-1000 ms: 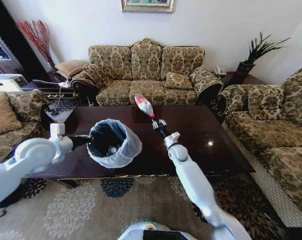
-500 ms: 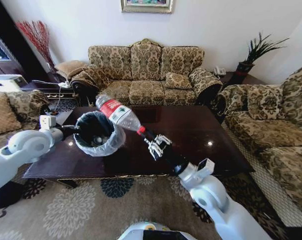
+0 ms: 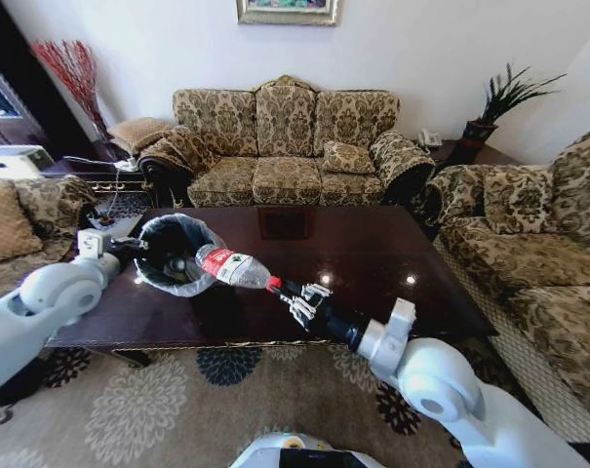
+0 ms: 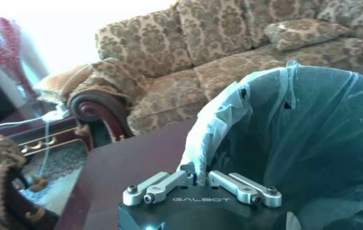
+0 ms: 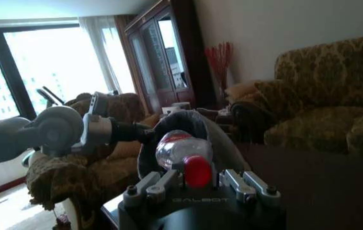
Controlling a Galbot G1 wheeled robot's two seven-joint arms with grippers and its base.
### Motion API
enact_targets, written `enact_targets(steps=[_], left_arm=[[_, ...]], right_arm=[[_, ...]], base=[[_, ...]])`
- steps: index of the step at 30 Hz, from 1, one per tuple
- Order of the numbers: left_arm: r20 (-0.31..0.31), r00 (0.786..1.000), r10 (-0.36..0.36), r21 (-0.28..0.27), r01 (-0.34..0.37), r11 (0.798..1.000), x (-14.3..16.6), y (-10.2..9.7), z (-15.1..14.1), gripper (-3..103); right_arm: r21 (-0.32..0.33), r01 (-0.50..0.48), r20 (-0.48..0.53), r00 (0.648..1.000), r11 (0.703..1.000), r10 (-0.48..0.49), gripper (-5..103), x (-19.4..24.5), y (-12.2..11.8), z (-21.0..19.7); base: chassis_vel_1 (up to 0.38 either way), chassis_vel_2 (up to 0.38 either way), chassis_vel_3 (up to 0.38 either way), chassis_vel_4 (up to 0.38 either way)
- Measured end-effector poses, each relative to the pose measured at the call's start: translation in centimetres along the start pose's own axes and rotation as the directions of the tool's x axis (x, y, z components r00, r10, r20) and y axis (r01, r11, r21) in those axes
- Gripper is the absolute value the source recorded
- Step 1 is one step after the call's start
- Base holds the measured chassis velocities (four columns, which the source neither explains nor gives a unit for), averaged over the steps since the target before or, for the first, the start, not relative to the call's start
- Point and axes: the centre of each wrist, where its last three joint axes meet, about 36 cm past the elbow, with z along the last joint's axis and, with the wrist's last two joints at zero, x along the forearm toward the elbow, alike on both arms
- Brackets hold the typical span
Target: Move to the front of the table and place the trash on the table into the trash bin.
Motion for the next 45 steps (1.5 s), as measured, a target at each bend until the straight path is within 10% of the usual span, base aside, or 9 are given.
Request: enact_targets(steps=[13, 21, 27, 34, 38, 45], left_arm=[[-0.002, 0.993, 0.115, -0.013, -0.115, 0.993, 1.5, -2.9, -0.3, 0], [-0.020, 0.988, 0.156, 0.058, -0.155, 0.986, 1.9, -3.2, -0.4, 0], [-0.090, 0.986, 0.139, 0.232, -0.115, 0.966, 1.4, -1.9, -0.7, 0], [-0.148, 0.989, 0.026, 0.357, 0.029, 0.933, 1.6, 0.4, -2.1, 0], [-0.149, 0.986, -0.078, 0.395, 0.132, 0.909, 2.1, 2.0, -2.8, 0], [-0.122, 0.947, -0.298, 0.495, 0.319, 0.808, 5.1, 7.5, -2.0, 0]], right_arm=[[0.051, 0.008, 0.023, 1.000, 0.999, -0.010, 18, -6.9, -1.3, -2.4], [0.048, 0.004, 0.018, 1.000, 0.999, -0.005, 50, -10.1, -1.6, -2.0], [0.098, 0.047, 0.233, 0.970, 0.994, -0.069, 71, -9.4, -3.4, -1.7], [0.146, -0.123, 0.438, 0.898, 0.982, 0.048, 93, -5.2, -4.5, -0.9], [0.132, -0.275, 0.484, 0.856, 0.953, 0.180, 100, -3.1, -5.4, 0.4], [0.088, -0.612, 0.397, 0.745, 0.786, 0.536, 100, 0.1, -7.8, 4.8]], base=[[0.000, 0.000, 0.000, 0.000], [0.000, 0.000, 0.000, 0.000], [0.000, 0.000, 0.000, 0.000], [0.000, 0.000, 0.000, 0.000], [0.000, 0.000, 0.000, 0.000], [0.000, 0.000, 0.000, 0.000]])
